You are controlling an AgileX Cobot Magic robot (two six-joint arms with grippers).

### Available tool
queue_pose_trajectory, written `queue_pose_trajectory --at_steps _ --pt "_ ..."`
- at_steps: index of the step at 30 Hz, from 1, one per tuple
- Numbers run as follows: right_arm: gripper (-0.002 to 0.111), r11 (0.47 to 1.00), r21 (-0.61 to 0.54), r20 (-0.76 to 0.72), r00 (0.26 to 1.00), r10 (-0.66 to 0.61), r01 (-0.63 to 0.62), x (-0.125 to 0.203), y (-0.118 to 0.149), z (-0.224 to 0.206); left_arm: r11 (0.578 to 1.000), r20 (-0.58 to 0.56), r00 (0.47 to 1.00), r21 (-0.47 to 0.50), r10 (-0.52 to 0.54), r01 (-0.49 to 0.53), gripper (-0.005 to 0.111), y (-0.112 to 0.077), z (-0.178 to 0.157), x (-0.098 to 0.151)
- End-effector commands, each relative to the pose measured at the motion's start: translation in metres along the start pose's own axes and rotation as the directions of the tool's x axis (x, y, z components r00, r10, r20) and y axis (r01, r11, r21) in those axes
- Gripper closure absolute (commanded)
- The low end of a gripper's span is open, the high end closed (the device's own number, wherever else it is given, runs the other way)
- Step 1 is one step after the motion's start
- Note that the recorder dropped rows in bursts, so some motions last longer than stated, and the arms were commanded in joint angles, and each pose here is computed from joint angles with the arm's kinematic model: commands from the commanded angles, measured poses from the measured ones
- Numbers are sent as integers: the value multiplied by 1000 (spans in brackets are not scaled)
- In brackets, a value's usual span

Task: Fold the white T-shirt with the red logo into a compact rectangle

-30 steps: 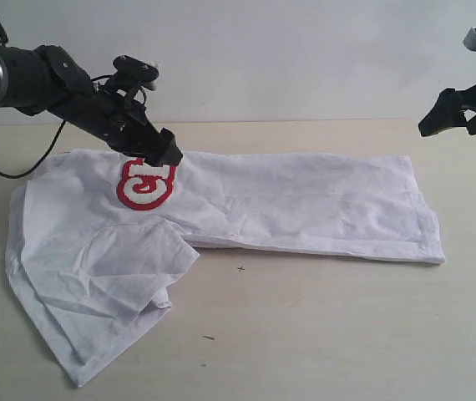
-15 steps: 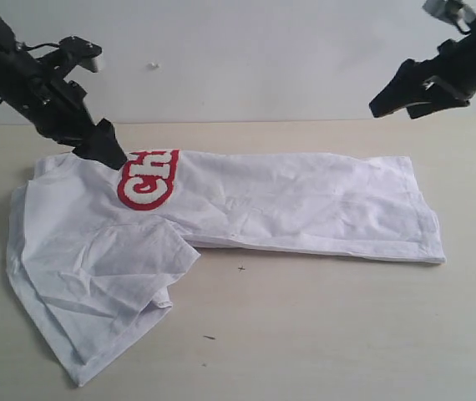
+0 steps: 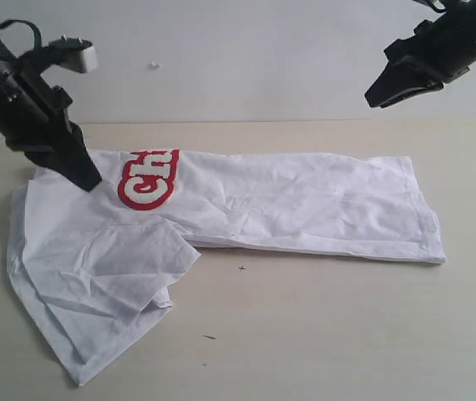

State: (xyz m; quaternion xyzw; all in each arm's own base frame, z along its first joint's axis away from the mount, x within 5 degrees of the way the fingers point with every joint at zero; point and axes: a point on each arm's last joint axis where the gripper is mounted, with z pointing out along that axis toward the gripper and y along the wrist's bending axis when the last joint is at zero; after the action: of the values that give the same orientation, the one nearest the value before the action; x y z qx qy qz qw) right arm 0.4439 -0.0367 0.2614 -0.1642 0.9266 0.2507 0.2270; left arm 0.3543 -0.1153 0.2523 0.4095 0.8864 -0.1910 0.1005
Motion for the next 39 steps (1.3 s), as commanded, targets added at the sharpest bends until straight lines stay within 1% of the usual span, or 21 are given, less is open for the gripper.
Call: queue_pose_trajectory --at_steps 1,2,3,4,5,6,7,8,9,11,13,16,20,24,26,30,32,34,36,39 --pt "97 1000 -28 32 999 -8 9 -6 12 -4 999 -100 994 37 43 -40 103 -30 29 13" --pt "96 999 -30 30 999 -14 15 -7 14 -3 998 -127 991 28 51 -48 98 -37 34 16" --pt "95 999 -35 28 999 -16 17 -7 15 0 998 -146 988 23 59 -56 91 -43 36 18" --pt "92 999 -39 24 1000 -19 20 -8 17 2 997 -164 984 14 71 -70 81 -50 39 21" --pt "86 999 -48 18 1000 -18 19 -9 20 6 997 -184 980 5 77 -77 65 -58 40 24" --pt "79 998 -59 12 1000 -26 27 -10 26 11 998 -195 979 -35 52 -60 41 -65 41 28" --pt "72 997 -67 5 999 -36 36 -11 30 15 994 -201 979 -102 24 -46 25 -70 43 32" --pt "66 996 -73 1 999 -47 47 -12 35 18 987 -216 976 -156 8 -42 19 -74 49 40" --pt "63 996 -76 -1 999 -51 51 -13 37 19 983 -239 971 -174 21 -64 19 -78 55 46" --pt "58 994 -86 0 998 -63 63 -14 41 21 977 -284 957 -180 61 -115 22 -86 69 58" --pt "55 994 -97 10 998 -56 57 -15 42 21 965 -306 945 -192 114 -178 26 -94 84 67" --pt "54 994 -98 11 999 -51 52 -15 42 21 939 -349 917 -205 193 -275 27 -99 98 74" --pt "54 991 -126 36 999 -36 40 -17 45 20 939 -351 916 -203 194 -277 27 -97 107 76" --pt "54 991 -128 39 999 -36 40 -17 46 19 935 -335 919 -209 208 -288 27 -91 124 77" --pt "54 991 -127 40 999 -37 41 -18 46 19 931 -360 905 -193 226 -309 27 -89 132 80" --pt "54 991 -127 42 998 -38 43 -18 47 18 933 -392 892 -177 224 -312 27 -83 148 84" --pt "54 991 -126 43 998 -40 46 -18 47 17 929 -411 882 -174 233 -326 30 -80 154 86" --pt "54 991 -126 44 998 -43 48 -18 47 17 923 -422 873 -177 243 -342 40 -77 160 87" --pt "54 991 -125 43 998 -43 48 -18 47 17 918 -429 867 -177 253 -355 58 -75 163 88" --pt "54 990 -124 44 998 -54 59 -18 47 17 915 -430 865 -180 258 -362 103 -74 165 88"
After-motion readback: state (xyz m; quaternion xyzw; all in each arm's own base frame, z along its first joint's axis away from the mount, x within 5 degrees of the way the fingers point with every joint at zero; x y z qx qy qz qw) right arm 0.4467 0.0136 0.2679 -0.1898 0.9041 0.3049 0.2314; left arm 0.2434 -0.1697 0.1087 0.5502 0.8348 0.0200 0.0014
